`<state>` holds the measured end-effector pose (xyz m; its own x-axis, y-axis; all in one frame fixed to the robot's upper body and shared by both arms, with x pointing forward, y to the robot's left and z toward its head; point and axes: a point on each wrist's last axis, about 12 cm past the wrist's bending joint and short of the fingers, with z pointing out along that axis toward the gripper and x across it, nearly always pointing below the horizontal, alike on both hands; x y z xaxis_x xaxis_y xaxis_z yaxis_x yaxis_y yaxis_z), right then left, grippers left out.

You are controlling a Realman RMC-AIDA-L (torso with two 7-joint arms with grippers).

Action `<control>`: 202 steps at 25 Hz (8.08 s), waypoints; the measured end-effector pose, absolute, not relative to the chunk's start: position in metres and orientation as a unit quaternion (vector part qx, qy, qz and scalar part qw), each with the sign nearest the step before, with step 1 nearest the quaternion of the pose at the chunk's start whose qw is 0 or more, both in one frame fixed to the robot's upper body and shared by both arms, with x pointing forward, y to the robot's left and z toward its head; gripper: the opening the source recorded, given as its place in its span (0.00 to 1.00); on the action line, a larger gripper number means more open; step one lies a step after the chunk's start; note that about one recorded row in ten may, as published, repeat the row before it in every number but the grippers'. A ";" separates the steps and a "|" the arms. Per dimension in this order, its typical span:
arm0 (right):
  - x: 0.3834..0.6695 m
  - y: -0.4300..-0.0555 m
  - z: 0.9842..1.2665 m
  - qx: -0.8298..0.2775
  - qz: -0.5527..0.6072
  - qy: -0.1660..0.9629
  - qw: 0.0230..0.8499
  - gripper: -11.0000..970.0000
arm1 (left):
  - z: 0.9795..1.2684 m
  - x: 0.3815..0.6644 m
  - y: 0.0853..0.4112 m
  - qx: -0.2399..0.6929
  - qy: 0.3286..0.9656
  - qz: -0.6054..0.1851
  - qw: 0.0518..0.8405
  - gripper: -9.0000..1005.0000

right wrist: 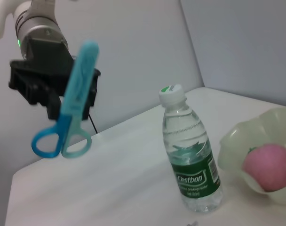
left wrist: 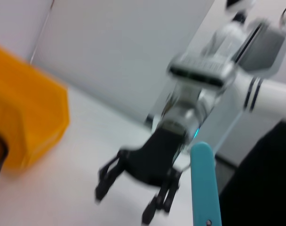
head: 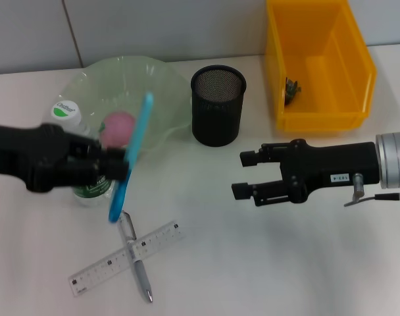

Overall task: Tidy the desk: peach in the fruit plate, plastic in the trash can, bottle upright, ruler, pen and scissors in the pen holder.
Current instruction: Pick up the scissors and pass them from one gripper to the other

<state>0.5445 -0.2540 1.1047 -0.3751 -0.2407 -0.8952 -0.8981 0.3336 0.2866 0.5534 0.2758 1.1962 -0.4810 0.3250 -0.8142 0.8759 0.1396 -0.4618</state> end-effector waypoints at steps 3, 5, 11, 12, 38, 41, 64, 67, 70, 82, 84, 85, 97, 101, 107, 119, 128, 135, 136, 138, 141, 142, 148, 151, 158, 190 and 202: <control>0.546 -0.254 1.107 -0.396 0.417 0.712 0.404 0.80 | 1.200 0.554 0.277 0.413 0.673 -0.523 0.321 0.25; 0.547 -0.254 1.108 -0.398 0.414 0.708 0.410 0.80 | 1.199 0.555 0.278 0.402 0.656 -0.540 0.343 0.25; 0.552 -0.251 1.110 -0.406 0.408 0.703 0.418 0.80 | 1.196 0.553 0.276 0.377 0.597 -0.584 0.402 0.25; 0.553 -0.251 1.112 -0.407 0.406 0.702 0.421 0.80 | 1.195 0.552 0.276 0.375 0.589 -0.587 0.410 0.25; 0.556 -0.246 1.123 -0.443 0.358 0.605 0.556 0.80 | 1.125 0.544 0.233 0.072 0.462 -0.651 0.598 0.25; 0.554 -0.246 1.120 -0.432 0.354 0.585 0.589 0.80 | 1.118 0.540 0.226 0.053 0.464 -0.650 0.599 0.25; 0.534 -0.224 1.092 -0.388 0.293 0.458 0.744 0.80 | 1.091 0.519 0.194 -0.096 0.469 -0.665 0.574 0.25; 0.534 -0.219 1.092 -0.397 0.287 0.446 0.749 0.80 | 1.092 0.518 0.189 -0.101 0.465 -0.670 0.570 0.25; 0.535 -0.215 1.093 -0.399 0.288 0.440 0.751 0.80 | 1.091 0.517 0.184 -0.105 0.465 -0.674 0.564 0.25; 0.547 -0.206 1.104 -0.387 0.286 0.424 0.767 0.80 | 1.087 0.515 0.175 -0.115 0.478 -0.674 0.551 0.25; 0.548 -0.203 1.104 -0.391 0.284 0.421 0.767 0.80 | 1.087 0.515 0.173 -0.120 0.477 -0.671 0.555 0.25; 0.548 -0.202 1.104 -0.392 0.284 0.420 0.767 0.80 | 1.087 0.515 0.173 -0.125 0.478 -0.670 0.554 0.25; 0.551 -0.188 1.103 -0.407 0.270 0.410 0.771 0.80 | 1.086 0.513 0.165 -0.143 0.478 -0.668 0.552 0.25; 0.552 -0.185 1.103 -0.408 0.266 0.407 0.773 0.80 | 1.086 0.512 0.163 -0.146 0.479 -0.670 0.549 0.25; 0.555 -0.182 1.106 -0.411 0.267 0.403 0.773 0.80 | 1.086 0.510 0.161 -0.147 0.480 -0.669 0.548 0.25; 0.560 -0.179 1.108 -0.416 0.263 0.406 0.770 0.78 | 1.085 0.508 0.158 -0.147 0.480 -0.671 0.546 0.25; 0.562 -0.178 1.111 -0.412 0.262 0.402 0.774 0.76 | 1.088 0.504 0.152 -0.132 0.476 -0.673 0.551 0.25; 0.563 -0.178 1.111 -0.409 0.261 0.402 0.777 0.70 | 1.087 0.502 0.152 -0.135 0.477 -0.668 0.555 0.25; 0.563 -0.178 1.111 -0.409 0.261 0.402 0.776 0.66 | 1.087 0.502 0.152 -0.136 0.478 -0.667 0.555 0.25; 0.563 -0.178 1.111 -0.410 0.262 0.402 0.776 0.58 | 1.086 0.502 0.152 -0.136 0.479 -0.667 0.554 0.25; 0.562 -0.178 1.111 -0.411 0.263 0.401 0.776 0.49 | 1.086 0.502 0.152 -0.136 0.479 -0.667 0.554 0.25; 0.562 -0.177 1.111 -0.411 0.263 0.401 0.775 0.47 | 1.086 0.502 0.151 -0.137 0.482 -0.666 0.553 0.25; 0.561 -0.177 1.111 -0.410 0.265 0.402 0.775 0.42 | 1.086 0.502 0.151 -0.138 0.482 -0.665 0.553 0.25; 0.561 -0.177 1.111 -0.410 0.265 0.402 0.775 0.42 | 1.086 0.503 0.151 -0.140 0.481 -0.665 0.554 0.25; 0.562 -0.177 1.111 -0.410 0.265 0.401 0.775 0.42 | 1.086 0.503 0.151 -0.142 0.480 -0.666 0.554 0.25; 0.563 -0.170 1.109 -0.419 0.259 0.404 0.771 0.29 | 1.086 0.504 0.151 -0.145 0.483 -0.666 0.549 0.25; 0.564 -0.170 1.109 -0.417 0.257 0.404 0.773 0.26 | 1.086 0.504 0.151 -0.145 0.483 -0.666 0.549 0.25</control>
